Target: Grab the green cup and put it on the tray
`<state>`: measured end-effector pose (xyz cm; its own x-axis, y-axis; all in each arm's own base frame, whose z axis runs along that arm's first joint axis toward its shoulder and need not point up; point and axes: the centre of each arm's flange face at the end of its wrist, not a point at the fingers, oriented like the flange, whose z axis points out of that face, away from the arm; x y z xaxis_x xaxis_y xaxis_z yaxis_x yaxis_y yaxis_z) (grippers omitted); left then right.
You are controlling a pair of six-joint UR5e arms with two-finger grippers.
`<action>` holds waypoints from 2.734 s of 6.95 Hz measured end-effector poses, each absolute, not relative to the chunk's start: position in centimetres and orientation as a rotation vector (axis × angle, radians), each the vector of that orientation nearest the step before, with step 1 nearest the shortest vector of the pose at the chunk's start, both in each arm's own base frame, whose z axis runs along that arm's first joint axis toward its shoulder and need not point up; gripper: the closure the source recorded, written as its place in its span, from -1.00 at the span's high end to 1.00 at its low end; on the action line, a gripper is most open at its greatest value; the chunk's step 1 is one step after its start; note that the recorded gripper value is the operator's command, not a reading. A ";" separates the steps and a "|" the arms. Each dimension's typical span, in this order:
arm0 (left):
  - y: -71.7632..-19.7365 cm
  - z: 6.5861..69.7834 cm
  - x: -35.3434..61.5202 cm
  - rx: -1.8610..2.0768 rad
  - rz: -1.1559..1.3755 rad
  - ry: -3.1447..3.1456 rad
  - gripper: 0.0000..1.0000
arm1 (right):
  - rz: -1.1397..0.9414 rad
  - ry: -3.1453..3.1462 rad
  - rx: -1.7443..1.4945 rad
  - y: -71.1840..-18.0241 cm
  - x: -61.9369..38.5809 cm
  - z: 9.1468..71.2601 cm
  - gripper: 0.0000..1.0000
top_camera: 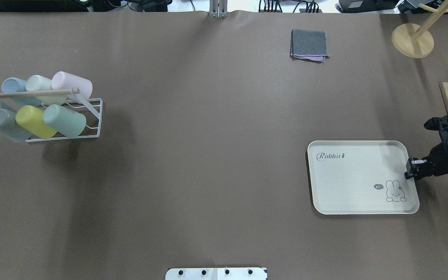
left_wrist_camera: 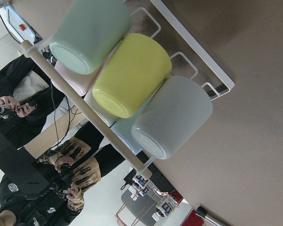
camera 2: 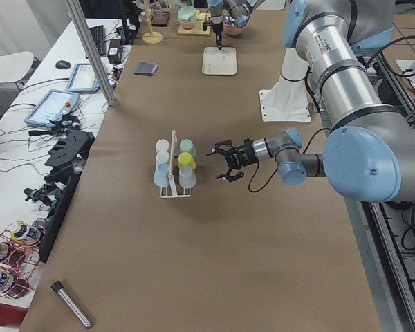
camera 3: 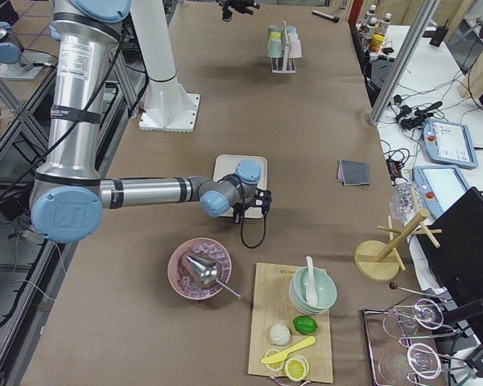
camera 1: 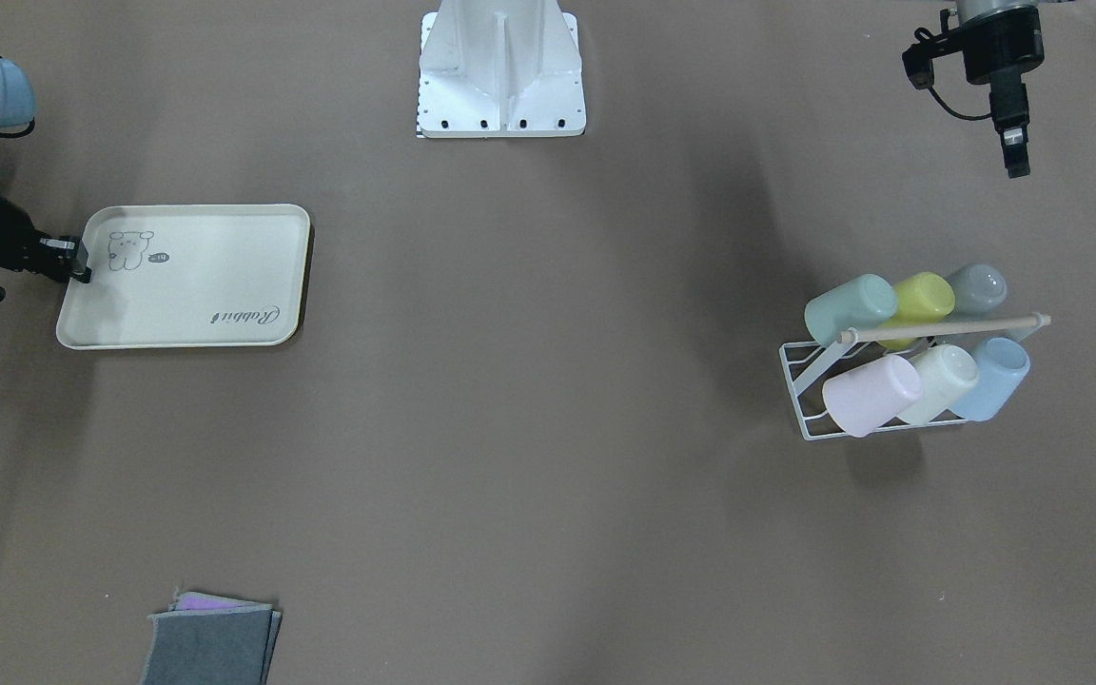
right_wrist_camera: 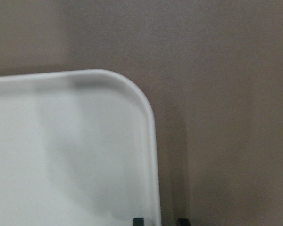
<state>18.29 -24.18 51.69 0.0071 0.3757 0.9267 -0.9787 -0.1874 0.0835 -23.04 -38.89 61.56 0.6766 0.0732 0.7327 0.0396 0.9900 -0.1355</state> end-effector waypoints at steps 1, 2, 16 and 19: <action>-24.1 51.9 18.4 1.070 1.512 -0.816 0.96 | 0.020 -0.827 -0.146 -38.9 -23.0 61.6 -0.46; -23.9 51.9 18.7 1.050 1.600 -0.878 0.96 | 0.020 -0.826 -0.147 -38.9 -23.0 61.8 -0.55; -25.2 47.6 36.9 1.093 1.790 -1.174 0.96 | -0.023 -0.943 -0.109 -40.5 -24.1 55.4 -1.00; -26.9 47.4 37.6 1.056 1.783 -1.208 0.96 | -0.029 -1.018 -0.085 -43.1 -24.2 51.7 -1.00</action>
